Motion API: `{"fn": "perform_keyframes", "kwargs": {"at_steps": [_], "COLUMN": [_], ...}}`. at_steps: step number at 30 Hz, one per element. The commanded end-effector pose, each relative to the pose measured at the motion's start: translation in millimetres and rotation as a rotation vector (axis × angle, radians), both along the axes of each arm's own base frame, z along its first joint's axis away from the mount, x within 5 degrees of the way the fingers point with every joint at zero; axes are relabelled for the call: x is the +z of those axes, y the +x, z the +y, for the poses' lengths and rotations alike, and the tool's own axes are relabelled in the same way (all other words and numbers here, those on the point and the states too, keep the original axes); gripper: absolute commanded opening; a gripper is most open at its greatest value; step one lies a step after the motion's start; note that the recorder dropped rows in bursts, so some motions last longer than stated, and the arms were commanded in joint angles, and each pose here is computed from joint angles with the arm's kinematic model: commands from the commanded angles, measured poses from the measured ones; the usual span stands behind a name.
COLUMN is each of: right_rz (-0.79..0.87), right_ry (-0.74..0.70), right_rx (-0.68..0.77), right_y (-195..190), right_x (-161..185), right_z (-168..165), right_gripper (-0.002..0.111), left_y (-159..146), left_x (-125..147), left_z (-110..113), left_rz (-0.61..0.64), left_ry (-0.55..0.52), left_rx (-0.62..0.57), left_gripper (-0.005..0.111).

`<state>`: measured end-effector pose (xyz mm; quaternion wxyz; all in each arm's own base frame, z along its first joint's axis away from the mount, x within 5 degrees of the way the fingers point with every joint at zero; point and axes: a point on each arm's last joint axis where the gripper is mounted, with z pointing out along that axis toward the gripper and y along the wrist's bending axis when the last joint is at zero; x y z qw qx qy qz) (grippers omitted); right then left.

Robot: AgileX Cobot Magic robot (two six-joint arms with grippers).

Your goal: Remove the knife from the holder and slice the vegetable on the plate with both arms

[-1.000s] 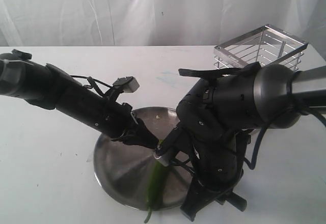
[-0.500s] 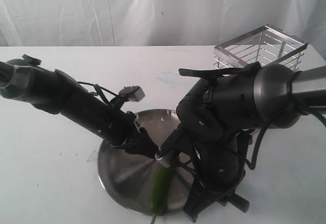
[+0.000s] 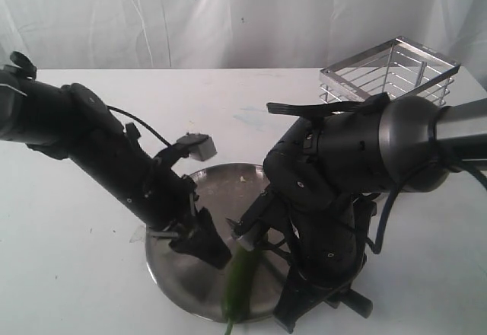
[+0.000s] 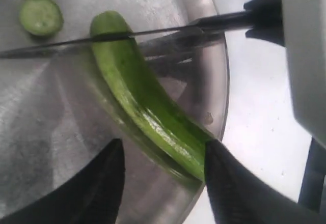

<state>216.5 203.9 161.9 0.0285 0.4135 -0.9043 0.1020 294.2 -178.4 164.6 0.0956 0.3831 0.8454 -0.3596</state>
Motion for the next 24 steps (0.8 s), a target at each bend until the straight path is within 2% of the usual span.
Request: {"fn": "perform_keyframes", "kwargs": {"at_steps": [1,12,15,18,21,24], "right_rz": [0.002,0.004,0.008,0.013,0.028,0.032], "right_ry": [0.006,0.002,-0.003,-0.009,-0.024,-0.027], "right_rx": [0.009,0.008,0.007,0.009,0.021,0.025], "right_y": [0.3,0.0,-0.3,-0.7,-1.8,-2.0], "right_x": [2.5,2.6,2.6,2.7,3.0,3.1], "right_z": [1.1,0.8,0.3,-0.2,-1.5,-1.8], "right_gripper": [0.000,0.000,0.000,0.000,0.000,0.000], "left_y": [-11.2,-15.3,-13.6,-11.5,-7.6,-6.0], "left_x": [-3.8,-6.3,-7.8,-21.9,-27.7,-26.4], "left_z": [-12.6,-34.1,-34.0,-34.3,-33.7,-34.1], "left_rz": [-0.015,-0.092,-0.091,-0.048,-0.047,-0.048], "left_ry": [0.029,0.063,0.069,0.094,0.114,0.115], "left_rx": [-0.021,0.016,0.041,0.068,0.117,0.126], "left_gripper": [0.061,0.063,0.063,0.063,0.057,0.046]}}
